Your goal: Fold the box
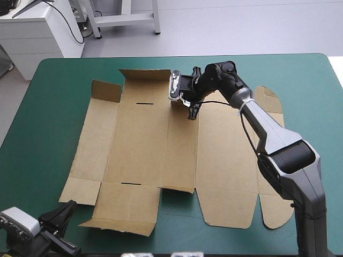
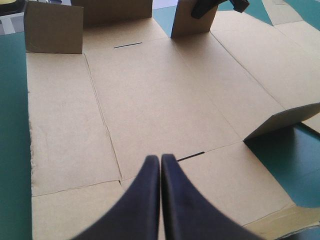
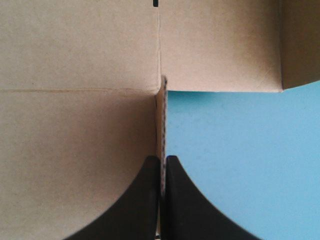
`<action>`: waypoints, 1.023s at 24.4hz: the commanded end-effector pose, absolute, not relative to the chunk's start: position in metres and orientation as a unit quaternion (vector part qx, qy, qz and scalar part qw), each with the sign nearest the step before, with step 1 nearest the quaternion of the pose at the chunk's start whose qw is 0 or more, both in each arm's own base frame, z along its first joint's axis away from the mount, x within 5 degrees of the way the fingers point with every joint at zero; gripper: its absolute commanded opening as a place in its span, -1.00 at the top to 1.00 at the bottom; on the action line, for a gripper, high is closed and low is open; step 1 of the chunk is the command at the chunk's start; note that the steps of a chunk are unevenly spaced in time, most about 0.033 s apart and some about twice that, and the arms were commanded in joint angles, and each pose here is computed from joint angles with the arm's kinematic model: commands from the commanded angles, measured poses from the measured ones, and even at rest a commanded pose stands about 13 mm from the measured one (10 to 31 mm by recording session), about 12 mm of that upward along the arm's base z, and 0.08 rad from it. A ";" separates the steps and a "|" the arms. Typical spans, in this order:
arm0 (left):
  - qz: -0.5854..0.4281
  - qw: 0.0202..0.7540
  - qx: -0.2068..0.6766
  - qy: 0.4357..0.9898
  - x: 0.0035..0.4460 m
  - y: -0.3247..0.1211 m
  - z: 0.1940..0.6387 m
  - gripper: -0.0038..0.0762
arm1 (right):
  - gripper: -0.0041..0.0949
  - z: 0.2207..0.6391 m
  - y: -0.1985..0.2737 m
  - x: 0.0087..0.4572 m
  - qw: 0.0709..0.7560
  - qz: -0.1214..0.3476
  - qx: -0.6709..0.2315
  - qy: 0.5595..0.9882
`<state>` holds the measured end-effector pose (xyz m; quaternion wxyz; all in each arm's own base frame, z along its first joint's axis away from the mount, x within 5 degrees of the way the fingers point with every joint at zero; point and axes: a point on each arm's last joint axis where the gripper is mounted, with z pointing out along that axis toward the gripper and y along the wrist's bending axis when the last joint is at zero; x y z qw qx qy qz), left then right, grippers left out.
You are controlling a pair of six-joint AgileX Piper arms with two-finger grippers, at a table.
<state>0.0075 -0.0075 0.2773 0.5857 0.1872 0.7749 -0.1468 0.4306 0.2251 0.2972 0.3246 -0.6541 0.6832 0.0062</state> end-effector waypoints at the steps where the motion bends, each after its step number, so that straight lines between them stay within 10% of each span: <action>1: -0.163 0.623 0.179 0.744 0.006 -0.007 0.290 0.92 | 0.92 0.343 0.222 0.423 0.395 0.006 -0.617 0.680; 9: -0.163 0.623 0.179 0.744 0.006 -0.007 0.290 0.92 | -0.12 0.348 0.223 0.423 0.409 0.019 -0.600 0.687; 14: -0.163 0.623 0.179 0.744 0.006 -0.007 0.290 0.92 | 0.00 0.372 0.218 0.422 0.424 0.014 -0.555 0.716; 19: -0.182 0.617 0.156 0.749 0.005 -0.007 0.290 0.92 | 0.91 0.397 0.203 0.412 0.413 -0.011 -0.519 0.749; 25: -0.182 0.614 0.144 0.755 0.008 -0.007 0.291 0.92 | 0.92 0.406 0.171 0.402 0.357 0.064 -0.439 0.822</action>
